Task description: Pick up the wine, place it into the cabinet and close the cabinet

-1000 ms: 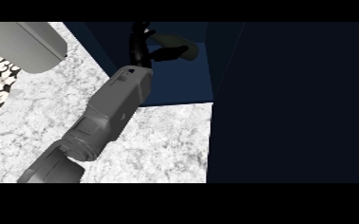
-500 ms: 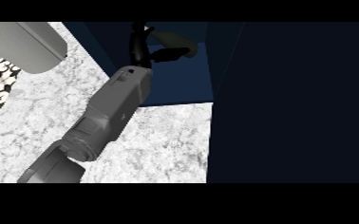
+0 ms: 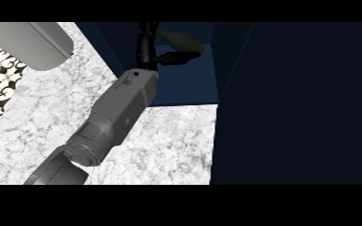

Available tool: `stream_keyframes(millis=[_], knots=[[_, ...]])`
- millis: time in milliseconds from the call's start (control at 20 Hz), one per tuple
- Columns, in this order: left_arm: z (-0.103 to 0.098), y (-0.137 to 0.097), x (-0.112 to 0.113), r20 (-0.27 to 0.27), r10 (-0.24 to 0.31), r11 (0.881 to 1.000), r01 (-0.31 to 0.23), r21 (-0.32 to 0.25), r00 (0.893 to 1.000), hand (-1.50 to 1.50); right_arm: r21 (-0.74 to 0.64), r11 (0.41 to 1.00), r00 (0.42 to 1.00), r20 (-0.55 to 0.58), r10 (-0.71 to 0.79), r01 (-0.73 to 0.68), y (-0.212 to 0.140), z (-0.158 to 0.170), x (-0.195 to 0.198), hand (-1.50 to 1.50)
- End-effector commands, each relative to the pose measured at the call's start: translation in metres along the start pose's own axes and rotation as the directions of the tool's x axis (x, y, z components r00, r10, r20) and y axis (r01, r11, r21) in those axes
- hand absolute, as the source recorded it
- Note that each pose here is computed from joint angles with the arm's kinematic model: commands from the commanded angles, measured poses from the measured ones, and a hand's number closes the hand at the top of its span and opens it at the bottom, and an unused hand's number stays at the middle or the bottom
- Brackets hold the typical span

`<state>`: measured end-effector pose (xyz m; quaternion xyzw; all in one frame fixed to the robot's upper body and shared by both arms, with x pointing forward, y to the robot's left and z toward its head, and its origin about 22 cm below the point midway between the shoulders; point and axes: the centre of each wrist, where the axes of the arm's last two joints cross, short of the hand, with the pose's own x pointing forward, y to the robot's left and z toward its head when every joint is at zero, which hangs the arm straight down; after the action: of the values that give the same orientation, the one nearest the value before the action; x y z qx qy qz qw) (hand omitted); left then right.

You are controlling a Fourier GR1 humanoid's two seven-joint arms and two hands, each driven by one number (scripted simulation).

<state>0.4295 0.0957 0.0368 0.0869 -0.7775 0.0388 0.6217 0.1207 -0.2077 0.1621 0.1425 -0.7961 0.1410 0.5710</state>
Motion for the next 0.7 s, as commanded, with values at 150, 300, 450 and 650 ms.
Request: stream_keyframes(millis=[150,300,450,650], knots=[[-0.001,0.006,0.005,0.077,0.093,0.995,-0.090,-0.040,0.993,-1.50,0.011,0.999,0.998,0.047,-0.032,0.032,0.005,0.027,0.039,-1.50],[0.007,-0.011,0.012,0.051,0.134,0.990,-0.132,-0.054,0.990,-1.50,-0.009,0.999,0.999,0.044,-0.033,0.033,0.007,0.029,0.044,-1.50],[0.007,0.007,0.008,0.082,0.160,0.985,-0.154,-0.082,0.984,-1.50,0.013,1.000,0.999,0.050,-0.014,0.013,0.006,0.029,0.050,-1.50],[0.020,0.010,0.007,0.085,0.178,0.979,-0.169,-0.111,0.980,-1.50,0.003,1.000,0.999,0.043,-0.023,0.023,0.008,0.033,0.049,-1.50]])
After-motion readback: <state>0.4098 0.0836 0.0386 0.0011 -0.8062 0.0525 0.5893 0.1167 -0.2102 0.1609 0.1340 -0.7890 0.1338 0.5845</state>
